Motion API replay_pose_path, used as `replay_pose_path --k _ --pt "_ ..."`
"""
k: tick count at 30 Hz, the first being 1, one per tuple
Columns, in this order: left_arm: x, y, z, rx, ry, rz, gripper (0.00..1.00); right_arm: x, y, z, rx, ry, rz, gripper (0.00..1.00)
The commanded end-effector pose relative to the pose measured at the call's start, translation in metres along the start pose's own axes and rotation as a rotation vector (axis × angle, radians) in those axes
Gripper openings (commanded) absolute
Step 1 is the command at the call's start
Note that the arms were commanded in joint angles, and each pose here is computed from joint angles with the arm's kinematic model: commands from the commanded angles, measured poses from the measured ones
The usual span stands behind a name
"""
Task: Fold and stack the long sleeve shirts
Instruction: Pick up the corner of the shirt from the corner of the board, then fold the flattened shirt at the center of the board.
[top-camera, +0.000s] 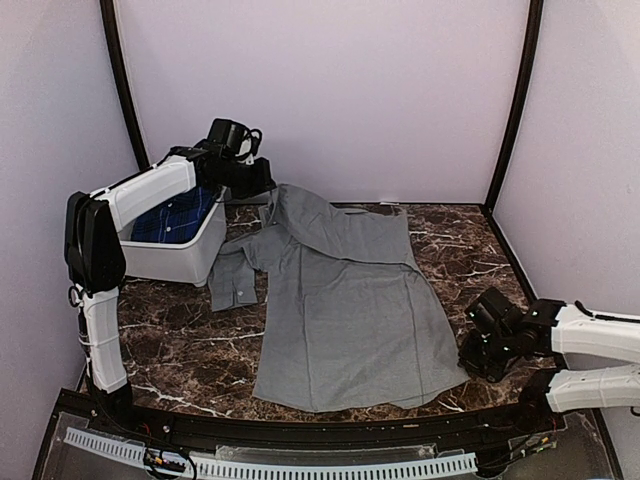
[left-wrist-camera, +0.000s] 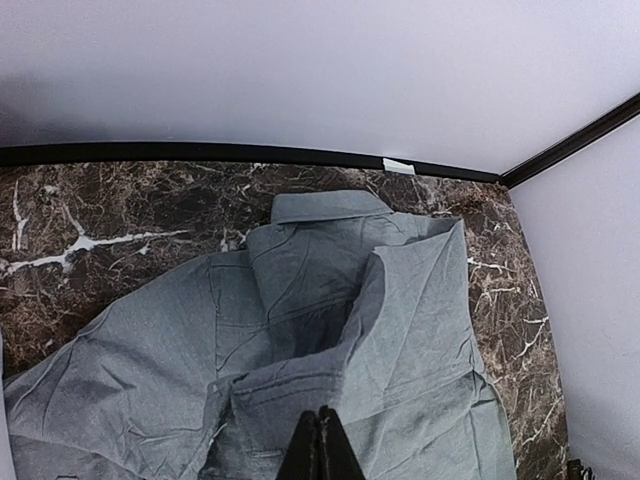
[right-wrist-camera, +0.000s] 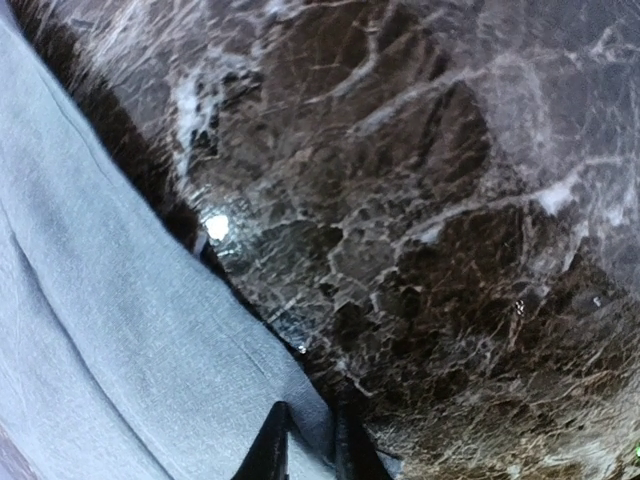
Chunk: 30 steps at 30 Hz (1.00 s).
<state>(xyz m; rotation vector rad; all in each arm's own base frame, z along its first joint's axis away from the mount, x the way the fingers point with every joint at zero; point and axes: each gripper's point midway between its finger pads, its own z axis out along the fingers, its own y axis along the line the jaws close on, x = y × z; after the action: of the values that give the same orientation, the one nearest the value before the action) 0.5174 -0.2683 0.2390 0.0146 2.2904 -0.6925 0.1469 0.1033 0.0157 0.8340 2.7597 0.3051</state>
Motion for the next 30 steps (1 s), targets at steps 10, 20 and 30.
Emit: replay_pose_path --k 10,20,30 --pt "-0.041 -0.035 -0.043 0.09 -0.097 -0.005 0.0 -0.024 0.04 -0.028 -0.072 -0.137 -0.181 0.0" --pt "-0.068 -0.026 -0.08 -0.017 -0.176 0.011 0.0 0.013 0.134 -0.043 -0.251 -0.158 -0.518 0.0" --pt "-0.063 0.029 -0.107 -0.208 -0.204 0.007 0.0 0.085 0.174 -0.02 -0.424 0.044 -0.746 0.0"
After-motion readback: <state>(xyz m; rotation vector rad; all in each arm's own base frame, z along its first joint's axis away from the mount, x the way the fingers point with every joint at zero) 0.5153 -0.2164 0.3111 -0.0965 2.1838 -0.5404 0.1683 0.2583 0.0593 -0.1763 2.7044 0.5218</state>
